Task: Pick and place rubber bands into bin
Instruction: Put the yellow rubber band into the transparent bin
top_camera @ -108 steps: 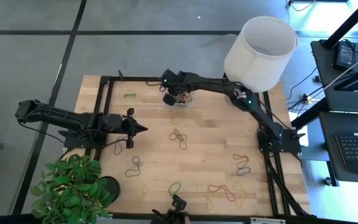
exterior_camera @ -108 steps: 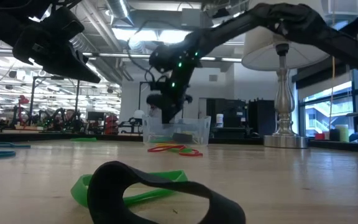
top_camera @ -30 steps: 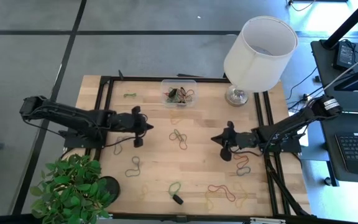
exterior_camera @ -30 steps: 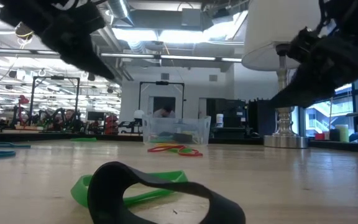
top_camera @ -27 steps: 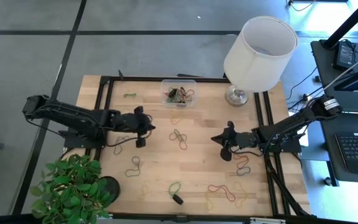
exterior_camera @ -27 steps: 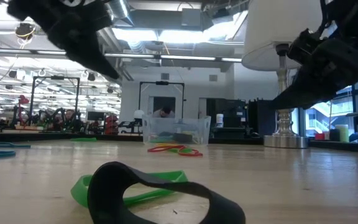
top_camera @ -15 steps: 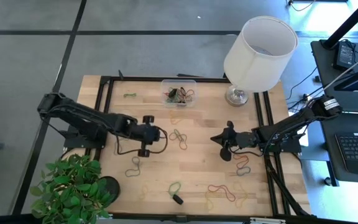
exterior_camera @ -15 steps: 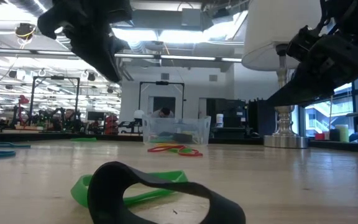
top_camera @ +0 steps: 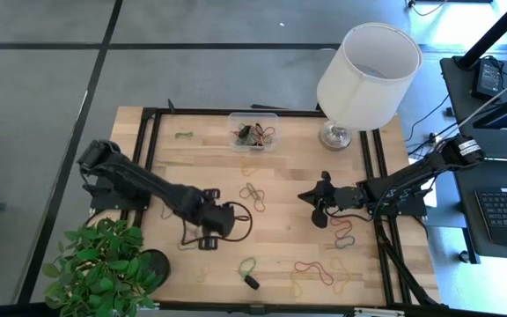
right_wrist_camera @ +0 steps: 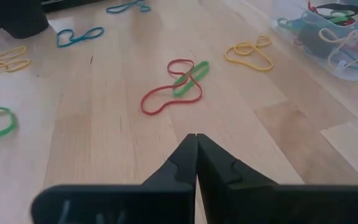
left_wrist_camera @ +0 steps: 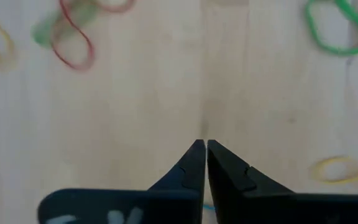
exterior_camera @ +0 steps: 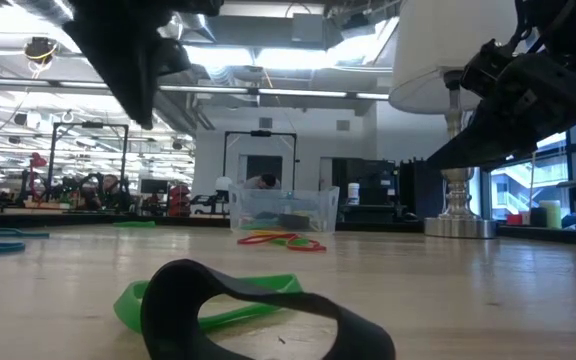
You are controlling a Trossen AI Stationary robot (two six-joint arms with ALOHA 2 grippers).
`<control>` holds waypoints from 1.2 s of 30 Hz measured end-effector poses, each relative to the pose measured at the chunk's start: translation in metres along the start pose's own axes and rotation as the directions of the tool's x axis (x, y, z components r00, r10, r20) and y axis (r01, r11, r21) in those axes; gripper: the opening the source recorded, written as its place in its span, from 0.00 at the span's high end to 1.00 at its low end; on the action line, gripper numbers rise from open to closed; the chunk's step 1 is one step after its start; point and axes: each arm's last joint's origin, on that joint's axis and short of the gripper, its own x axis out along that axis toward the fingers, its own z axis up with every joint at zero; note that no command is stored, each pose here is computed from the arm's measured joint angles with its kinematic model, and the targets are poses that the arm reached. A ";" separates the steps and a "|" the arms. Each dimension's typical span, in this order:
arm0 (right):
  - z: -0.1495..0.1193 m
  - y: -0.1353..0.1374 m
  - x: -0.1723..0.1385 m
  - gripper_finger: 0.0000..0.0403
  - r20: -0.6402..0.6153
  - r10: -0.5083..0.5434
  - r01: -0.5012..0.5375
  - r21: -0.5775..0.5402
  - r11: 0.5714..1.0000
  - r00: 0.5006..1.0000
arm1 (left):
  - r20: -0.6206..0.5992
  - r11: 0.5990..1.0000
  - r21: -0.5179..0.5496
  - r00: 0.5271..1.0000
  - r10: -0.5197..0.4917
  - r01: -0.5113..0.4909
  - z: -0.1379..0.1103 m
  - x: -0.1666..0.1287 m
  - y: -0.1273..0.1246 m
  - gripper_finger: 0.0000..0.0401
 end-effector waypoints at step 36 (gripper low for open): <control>0.003 0.001 0.000 0.97 0.026 0.009 -0.009 -0.015 1.000 1.000 | -0.256 0.705 -0.690 0.966 -0.021 -0.168 -0.044 0.078 -0.121 0.66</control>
